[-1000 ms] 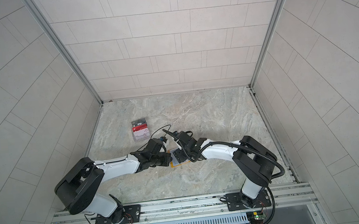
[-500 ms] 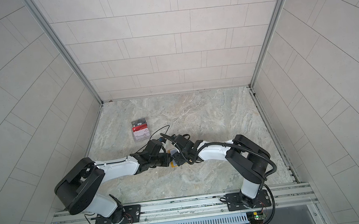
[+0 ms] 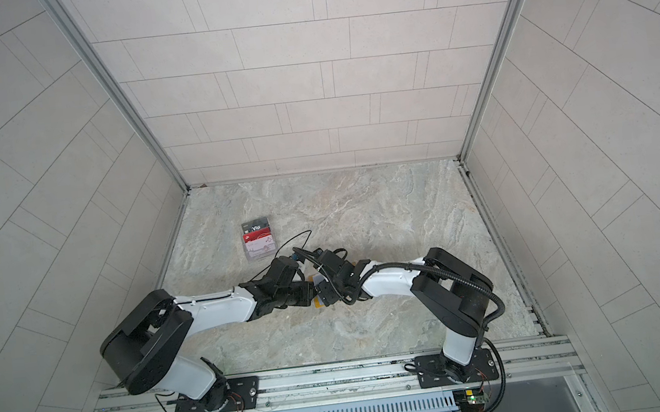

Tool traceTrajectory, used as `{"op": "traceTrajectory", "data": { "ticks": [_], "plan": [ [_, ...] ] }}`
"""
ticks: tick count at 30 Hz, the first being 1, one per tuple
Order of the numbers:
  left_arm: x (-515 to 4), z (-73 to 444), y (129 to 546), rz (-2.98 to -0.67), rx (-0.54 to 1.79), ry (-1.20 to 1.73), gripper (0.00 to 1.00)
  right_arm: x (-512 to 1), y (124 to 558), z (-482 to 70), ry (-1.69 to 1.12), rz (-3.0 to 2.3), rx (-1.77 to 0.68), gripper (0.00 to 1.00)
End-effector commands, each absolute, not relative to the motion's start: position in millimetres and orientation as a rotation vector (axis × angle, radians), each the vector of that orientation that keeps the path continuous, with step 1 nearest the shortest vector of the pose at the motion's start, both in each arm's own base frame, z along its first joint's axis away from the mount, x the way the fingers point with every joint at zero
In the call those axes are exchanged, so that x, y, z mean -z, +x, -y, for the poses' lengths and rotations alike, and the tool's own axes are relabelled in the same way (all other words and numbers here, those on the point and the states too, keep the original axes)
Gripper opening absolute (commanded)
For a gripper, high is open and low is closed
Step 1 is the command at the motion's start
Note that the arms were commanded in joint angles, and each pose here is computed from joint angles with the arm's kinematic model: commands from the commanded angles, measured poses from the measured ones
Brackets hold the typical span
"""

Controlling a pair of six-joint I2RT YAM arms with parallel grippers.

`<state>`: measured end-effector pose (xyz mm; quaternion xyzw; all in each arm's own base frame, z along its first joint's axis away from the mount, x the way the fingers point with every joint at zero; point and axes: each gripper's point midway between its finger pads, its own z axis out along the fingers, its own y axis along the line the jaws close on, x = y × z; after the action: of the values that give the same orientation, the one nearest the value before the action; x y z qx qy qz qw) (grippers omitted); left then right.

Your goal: Take the credit cards out of the card holder

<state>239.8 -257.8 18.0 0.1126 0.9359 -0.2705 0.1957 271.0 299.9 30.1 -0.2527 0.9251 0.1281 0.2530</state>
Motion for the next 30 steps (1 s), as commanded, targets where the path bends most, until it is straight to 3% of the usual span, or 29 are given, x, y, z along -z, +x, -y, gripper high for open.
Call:
{"op": "traceTrajectory", "data": {
  "ticks": [1, 11, 30],
  "plan": [
    [5, 246, 224, -2.711, 0.702, 0.325, 0.0, -15, 269, -290, -0.672, -2.554, -0.267, 0.74],
    [7, 245, 222, -2.721, 0.689, 0.364, 0.0, -14, 272, -281, -0.623, -2.565, -0.226, 0.62],
    [7, 244, 219, -2.729, 0.679, 0.405, 0.0, -30, 285, -240, -0.506, -2.533, -0.068, 0.58]
  ]
}}
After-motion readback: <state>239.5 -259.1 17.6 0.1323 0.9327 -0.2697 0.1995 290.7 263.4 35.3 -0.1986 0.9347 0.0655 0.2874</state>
